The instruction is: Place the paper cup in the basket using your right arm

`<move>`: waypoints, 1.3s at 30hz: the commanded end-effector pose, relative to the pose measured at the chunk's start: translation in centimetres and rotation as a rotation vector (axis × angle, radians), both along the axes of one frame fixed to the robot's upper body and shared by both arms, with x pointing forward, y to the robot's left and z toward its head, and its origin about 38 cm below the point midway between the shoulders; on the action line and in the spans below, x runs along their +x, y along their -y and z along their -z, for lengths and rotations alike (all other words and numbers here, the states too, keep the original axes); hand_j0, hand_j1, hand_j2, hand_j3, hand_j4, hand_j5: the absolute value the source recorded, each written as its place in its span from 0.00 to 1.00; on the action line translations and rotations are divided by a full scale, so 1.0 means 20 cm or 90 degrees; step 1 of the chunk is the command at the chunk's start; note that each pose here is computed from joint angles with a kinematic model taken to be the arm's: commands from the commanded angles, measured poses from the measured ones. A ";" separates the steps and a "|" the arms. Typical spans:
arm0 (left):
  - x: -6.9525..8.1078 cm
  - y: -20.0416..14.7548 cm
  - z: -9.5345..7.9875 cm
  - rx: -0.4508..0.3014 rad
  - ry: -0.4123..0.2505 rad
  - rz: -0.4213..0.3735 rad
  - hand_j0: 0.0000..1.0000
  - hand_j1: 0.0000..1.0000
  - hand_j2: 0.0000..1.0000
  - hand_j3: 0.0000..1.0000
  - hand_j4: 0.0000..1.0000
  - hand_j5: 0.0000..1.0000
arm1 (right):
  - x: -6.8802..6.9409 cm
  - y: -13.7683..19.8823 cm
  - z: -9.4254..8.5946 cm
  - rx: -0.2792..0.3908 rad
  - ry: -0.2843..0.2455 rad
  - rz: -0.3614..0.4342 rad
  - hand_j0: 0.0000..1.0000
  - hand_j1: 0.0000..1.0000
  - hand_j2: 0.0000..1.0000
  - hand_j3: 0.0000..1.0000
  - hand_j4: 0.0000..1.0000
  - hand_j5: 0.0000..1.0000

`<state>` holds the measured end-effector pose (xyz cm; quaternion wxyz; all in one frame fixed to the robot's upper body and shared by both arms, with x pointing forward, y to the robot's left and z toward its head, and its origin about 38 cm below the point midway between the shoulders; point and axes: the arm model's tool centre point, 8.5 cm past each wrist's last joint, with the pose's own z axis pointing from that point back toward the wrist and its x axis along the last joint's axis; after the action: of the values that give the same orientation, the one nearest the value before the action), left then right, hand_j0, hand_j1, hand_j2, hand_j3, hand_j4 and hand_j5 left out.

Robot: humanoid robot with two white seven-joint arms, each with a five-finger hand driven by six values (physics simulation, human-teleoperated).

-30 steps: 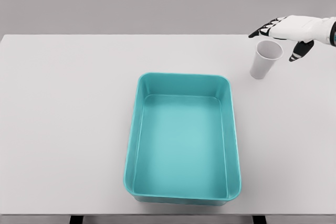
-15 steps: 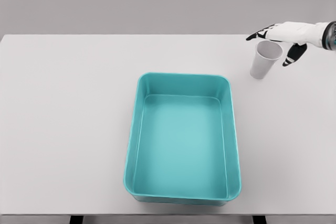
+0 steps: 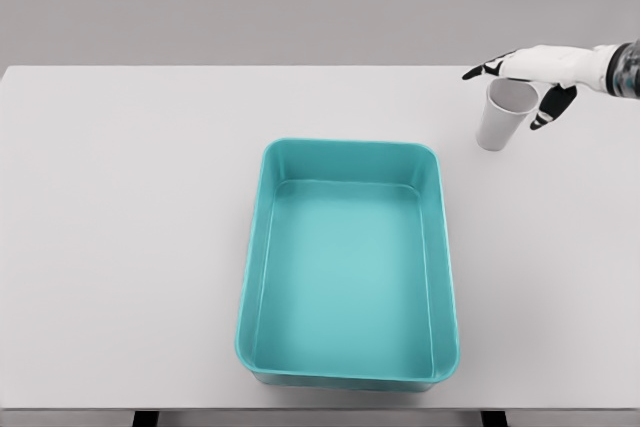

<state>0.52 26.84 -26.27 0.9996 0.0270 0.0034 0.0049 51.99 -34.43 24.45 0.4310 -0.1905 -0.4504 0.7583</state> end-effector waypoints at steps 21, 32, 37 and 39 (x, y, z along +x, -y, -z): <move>0.00 0.00 0.00 0.000 0.000 0.000 1.00 1.00 1.00 1.00 1.00 1.00 | 0.03 0.04 0.05 -0.006 -0.022 0.018 1.00 1.00 1.00 1.00 1.00 1.00; 0.00 0.00 0.00 0.000 0.000 0.000 1.00 1.00 1.00 1.00 1.00 1.00 | 0.05 0.07 0.03 -0.005 -0.017 0.019 1.00 1.00 1.00 1.00 1.00 1.00; 0.00 0.00 0.00 0.000 0.000 0.000 1.00 1.00 1.00 1.00 1.00 1.00 | 0.07 0.06 0.07 -0.002 -0.027 0.025 1.00 1.00 1.00 1.00 1.00 1.00; 0.00 0.00 0.00 0.000 0.000 0.000 1.00 1.00 1.00 1.00 1.00 1.00 | 0.07 0.08 0.07 -0.005 -0.029 0.028 1.00 1.00 1.00 1.00 1.00 1.00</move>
<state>0.52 26.84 -26.27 0.9996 0.0269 0.0035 0.0049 53.37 -35.87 23.37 0.4526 -0.1866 -0.4345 0.7560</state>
